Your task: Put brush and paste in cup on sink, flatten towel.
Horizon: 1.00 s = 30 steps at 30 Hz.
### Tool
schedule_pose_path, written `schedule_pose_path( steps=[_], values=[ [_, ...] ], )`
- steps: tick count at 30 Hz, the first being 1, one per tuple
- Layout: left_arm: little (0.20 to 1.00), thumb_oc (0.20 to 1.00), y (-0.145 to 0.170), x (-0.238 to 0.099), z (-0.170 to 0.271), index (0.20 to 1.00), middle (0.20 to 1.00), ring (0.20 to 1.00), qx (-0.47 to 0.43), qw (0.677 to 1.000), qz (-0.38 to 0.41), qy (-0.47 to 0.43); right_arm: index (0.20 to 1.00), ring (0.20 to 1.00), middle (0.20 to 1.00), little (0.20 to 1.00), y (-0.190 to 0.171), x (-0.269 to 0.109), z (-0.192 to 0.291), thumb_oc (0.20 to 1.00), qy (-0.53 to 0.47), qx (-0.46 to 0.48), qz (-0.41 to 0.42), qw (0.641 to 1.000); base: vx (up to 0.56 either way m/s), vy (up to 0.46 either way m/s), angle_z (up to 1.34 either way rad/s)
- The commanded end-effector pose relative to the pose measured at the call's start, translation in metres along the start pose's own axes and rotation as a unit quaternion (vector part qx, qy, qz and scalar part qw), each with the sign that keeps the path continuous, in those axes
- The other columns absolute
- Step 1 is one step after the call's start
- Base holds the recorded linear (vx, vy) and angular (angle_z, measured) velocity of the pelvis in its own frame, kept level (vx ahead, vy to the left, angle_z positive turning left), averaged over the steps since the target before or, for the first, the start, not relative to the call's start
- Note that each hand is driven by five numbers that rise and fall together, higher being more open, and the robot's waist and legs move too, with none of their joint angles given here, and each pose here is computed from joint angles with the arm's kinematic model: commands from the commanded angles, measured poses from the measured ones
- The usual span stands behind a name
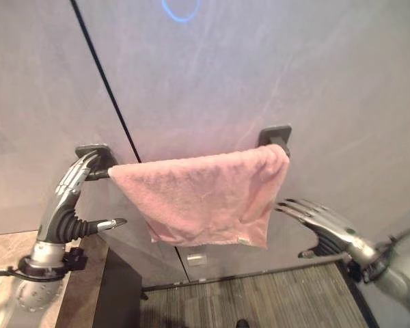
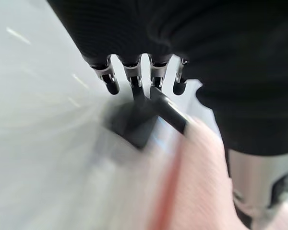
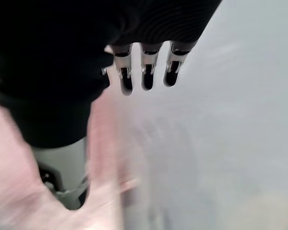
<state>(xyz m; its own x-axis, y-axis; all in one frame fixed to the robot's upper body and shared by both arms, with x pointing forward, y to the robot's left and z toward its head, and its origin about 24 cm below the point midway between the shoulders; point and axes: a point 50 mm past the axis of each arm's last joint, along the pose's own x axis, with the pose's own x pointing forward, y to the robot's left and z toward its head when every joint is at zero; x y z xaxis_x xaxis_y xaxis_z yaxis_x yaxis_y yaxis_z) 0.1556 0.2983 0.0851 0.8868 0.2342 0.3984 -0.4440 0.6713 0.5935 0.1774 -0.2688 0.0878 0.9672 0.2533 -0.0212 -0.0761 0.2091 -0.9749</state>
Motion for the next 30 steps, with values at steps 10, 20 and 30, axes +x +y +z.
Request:
schedule_pose_path(
  steps=[10, 20, 30],
  values=[
    [1.0, 1.0, -0.022, -0.075, -0.066, 1.0, 1.0, 1.0, -0.024, 0.957, -0.093, 0.273, 1.0, 1.0, 1.0, 1.0, 0.067, -0.024, -0.028, 1.0, 0.196, 0.296, -0.061, 0.933, -0.02, -0.018, 0.05],
    [1.0, 1.0, -0.068, -0.035, -0.033, 1.0, 1.0, 1.0, -0.068, 0.964, -0.208, 0.152, 1.0, 1.0, 1.0, 1.0, 0.144, -0.013, -0.023, 1.0, 0.274, 0.4, 0.046, 0.873, -0.01, -0.01, 0.08],
    [1.0, 1.0, -0.062, 0.008, 0.02, 1.0, 1.0, 1.0, -0.063, 0.98, -0.19, -0.013, 1.0, 1.0, 1.0, 1.0, 0.17, -0.015, -0.014, 1.0, 0.3, 0.413, 0.08, 0.856, 0.0, -0.013, -0.02]
  ],
)
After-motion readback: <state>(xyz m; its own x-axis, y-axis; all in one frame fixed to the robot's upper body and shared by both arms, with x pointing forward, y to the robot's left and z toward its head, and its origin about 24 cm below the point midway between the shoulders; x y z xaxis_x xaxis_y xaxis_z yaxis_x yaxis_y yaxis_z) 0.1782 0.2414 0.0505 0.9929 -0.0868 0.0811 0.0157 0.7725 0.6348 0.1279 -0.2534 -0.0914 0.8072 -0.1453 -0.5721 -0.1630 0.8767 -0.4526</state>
